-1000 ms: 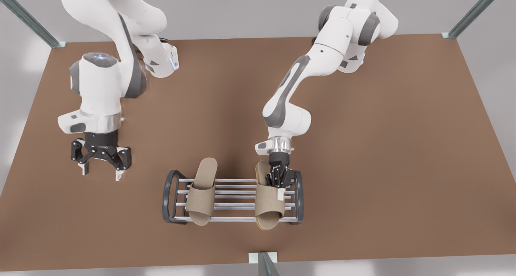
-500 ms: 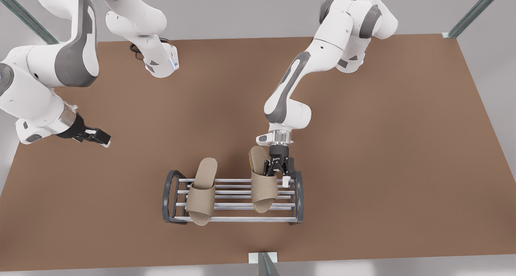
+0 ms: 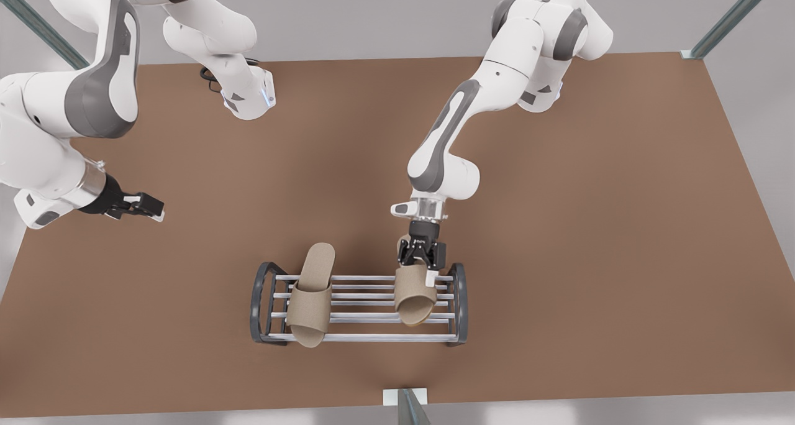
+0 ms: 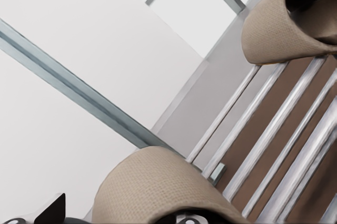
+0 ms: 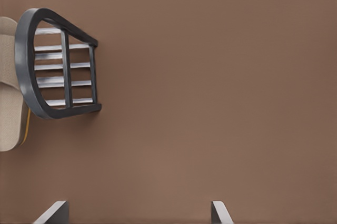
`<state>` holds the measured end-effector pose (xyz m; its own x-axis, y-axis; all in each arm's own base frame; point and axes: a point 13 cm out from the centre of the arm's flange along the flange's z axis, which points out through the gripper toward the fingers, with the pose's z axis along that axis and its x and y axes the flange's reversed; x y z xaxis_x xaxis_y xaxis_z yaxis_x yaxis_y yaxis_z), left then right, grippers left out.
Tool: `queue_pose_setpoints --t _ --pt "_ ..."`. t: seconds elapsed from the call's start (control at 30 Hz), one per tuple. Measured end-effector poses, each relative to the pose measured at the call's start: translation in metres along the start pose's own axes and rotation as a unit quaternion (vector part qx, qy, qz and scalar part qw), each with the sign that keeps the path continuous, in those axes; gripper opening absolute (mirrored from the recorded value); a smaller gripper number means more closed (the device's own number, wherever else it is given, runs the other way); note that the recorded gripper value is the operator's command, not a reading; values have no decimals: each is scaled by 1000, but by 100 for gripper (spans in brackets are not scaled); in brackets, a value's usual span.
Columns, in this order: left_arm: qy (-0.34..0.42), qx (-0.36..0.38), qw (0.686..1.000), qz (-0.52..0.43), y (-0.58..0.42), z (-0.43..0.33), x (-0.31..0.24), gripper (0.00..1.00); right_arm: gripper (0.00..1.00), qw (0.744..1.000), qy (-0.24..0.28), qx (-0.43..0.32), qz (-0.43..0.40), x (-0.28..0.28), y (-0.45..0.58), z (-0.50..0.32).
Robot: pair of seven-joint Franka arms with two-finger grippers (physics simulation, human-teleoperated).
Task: Place the right shoe on the shoe rack with the right arm, and place the left shoe on the shoe rack with the left arm
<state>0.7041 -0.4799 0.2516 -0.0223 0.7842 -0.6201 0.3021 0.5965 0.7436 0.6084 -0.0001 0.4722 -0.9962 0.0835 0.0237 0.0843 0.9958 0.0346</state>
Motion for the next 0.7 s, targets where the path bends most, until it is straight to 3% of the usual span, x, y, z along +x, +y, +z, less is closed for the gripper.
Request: queue_pose_setpoints --t 0.27,0.7 --pt "0 17 1000 -7 -3 -1 -3 100 100 1000 0 1 -20 -1 -3 -1" --pt "-52 -29 998 -32 77 42 -51 100 100 999 -11 1 -39 -4 -6 -12"
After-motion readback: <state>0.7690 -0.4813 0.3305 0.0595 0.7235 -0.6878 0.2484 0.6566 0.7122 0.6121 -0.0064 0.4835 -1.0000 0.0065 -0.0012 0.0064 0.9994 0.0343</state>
